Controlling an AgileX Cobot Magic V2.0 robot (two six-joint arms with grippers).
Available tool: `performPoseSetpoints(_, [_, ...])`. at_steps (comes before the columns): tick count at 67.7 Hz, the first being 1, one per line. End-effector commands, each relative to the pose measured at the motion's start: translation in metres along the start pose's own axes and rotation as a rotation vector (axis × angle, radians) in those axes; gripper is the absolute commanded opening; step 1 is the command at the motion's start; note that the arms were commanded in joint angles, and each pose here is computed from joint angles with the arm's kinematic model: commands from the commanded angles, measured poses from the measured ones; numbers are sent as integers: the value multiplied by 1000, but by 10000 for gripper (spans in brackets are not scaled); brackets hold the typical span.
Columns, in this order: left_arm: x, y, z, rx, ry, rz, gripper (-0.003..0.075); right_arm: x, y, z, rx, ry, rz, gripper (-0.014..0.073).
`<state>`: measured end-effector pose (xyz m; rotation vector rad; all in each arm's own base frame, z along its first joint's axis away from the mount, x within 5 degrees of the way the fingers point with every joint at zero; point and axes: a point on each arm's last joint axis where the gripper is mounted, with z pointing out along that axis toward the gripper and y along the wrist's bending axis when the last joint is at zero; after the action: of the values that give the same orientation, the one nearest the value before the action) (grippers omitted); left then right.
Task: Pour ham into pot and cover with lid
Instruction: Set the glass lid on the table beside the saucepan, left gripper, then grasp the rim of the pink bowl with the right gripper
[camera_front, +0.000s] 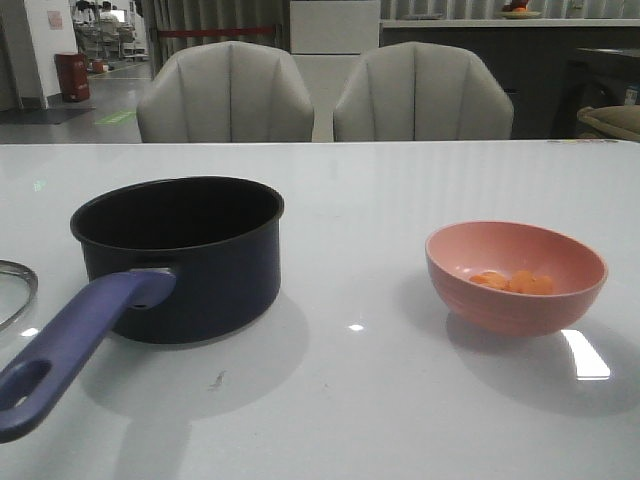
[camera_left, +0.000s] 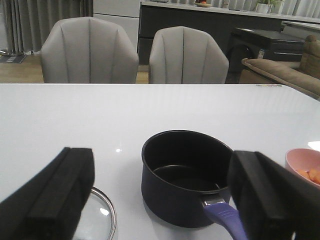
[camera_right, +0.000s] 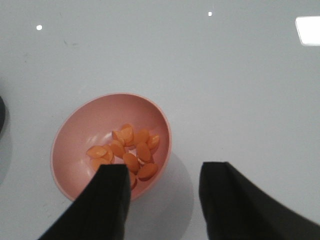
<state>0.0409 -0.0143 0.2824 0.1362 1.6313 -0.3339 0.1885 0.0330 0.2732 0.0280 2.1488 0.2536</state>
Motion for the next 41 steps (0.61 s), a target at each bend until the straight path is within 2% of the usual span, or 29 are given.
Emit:
performPoseSetpoints(1, [-13, -2, -1, 17, -82, -11, 582, -28, 4, 26, 0, -21, 10, 474])
performPoseSetpoints(20, [-13, -2, -1, 17, -82, -11, 582, -31, 2, 108, 38, 171, 18, 474])
performPoseSetpoints(32, [-13, -2, -1, 17, -82, -11, 582, -26, -1, 146, 55, 241, 17, 472])
performPoseSetpoints(36, [-13, -2, -1, 17, -82, -11, 582, -26, -2, 156, 57, 259, 18, 442])
performPoseSetpoints(41, [-13, -2, -1, 17, -82, -11, 582, -23, -3, 166, 61, 296, 20, 335])
